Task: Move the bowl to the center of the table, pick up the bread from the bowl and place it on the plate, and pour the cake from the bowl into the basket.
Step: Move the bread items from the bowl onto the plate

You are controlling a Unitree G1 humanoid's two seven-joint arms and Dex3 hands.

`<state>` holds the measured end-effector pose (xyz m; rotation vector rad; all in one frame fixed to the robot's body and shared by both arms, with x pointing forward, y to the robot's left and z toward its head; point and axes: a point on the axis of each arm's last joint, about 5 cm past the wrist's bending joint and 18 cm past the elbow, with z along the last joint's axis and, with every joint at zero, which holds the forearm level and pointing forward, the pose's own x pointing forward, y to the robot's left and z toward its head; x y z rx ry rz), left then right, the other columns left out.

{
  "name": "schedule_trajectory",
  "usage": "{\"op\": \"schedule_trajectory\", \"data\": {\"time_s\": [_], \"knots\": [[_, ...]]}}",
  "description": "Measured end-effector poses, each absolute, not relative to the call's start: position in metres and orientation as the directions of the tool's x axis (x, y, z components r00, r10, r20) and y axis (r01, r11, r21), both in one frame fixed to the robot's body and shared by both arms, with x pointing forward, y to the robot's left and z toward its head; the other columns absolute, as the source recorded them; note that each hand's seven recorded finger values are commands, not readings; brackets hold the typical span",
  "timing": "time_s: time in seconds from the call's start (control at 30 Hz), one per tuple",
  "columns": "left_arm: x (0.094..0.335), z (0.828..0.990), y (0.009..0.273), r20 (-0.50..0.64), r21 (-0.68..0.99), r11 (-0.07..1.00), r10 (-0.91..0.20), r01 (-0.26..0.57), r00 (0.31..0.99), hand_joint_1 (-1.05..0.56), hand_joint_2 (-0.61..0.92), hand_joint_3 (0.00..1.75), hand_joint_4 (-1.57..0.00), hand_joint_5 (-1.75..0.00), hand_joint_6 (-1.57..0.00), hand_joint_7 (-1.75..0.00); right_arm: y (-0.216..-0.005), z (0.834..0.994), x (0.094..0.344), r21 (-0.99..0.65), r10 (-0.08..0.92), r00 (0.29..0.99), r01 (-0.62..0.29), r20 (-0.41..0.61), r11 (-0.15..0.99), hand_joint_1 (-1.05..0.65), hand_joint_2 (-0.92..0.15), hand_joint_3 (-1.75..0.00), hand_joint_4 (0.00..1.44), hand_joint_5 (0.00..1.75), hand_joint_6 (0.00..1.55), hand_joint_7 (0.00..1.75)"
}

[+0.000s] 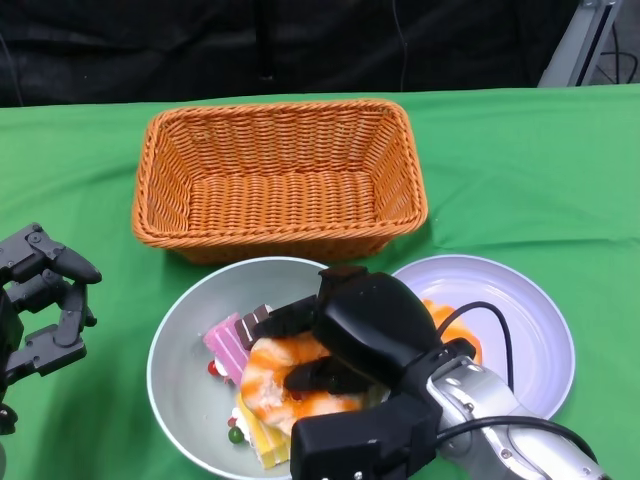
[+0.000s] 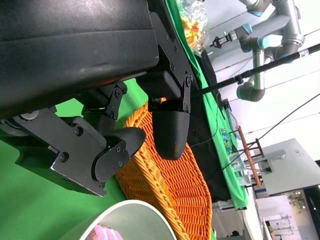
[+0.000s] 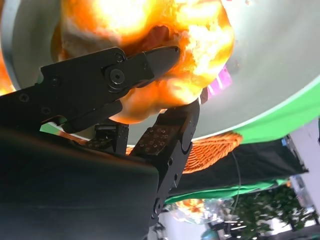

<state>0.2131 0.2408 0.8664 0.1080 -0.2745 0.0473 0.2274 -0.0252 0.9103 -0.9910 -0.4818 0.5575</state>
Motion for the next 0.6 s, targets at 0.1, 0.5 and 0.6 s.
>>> {"op": "schedule_trajectory", "data": {"time_s": [0.1, 0.5, 0.6], "knots": [[0.213, 0.866, 0.241, 0.273, 0.101, 0.993, 0.031, -0.061, 0.962, 0.00, 0.58, 1.12, -0.74, -1.74, -0.71, -1.43, -0.026, 0.912, 0.228, -0.859, 0.633, 0.764, -0.237, 0.123, 0.454, -0.32, -0.92, -0.06, 0.61, 1.15, 1.11, 0.12], [0.213, 0.866, 0.240, 0.270, 0.109, 0.992, 0.027, -0.058, 0.962, 0.00, 0.58, 1.12, -0.73, -1.72, -0.70, -1.44, -0.029, 0.925, 0.227, -0.806, 0.623, 0.762, -0.249, 0.180, 0.537, -0.27, -0.92, -0.04, 0.60, 1.23, 1.13, 0.13], [0.213, 0.866, 0.240, 0.273, 0.117, 0.992, 0.021, -0.055, 0.962, 0.01, 0.59, 1.11, -0.73, -1.72, -0.70, -1.44, -0.032, 0.930, 0.227, -0.781, 0.607, 0.766, -0.242, 0.210, 0.576, -0.26, -0.92, -0.03, 0.60, 1.26, 1.13, 0.13]]}}
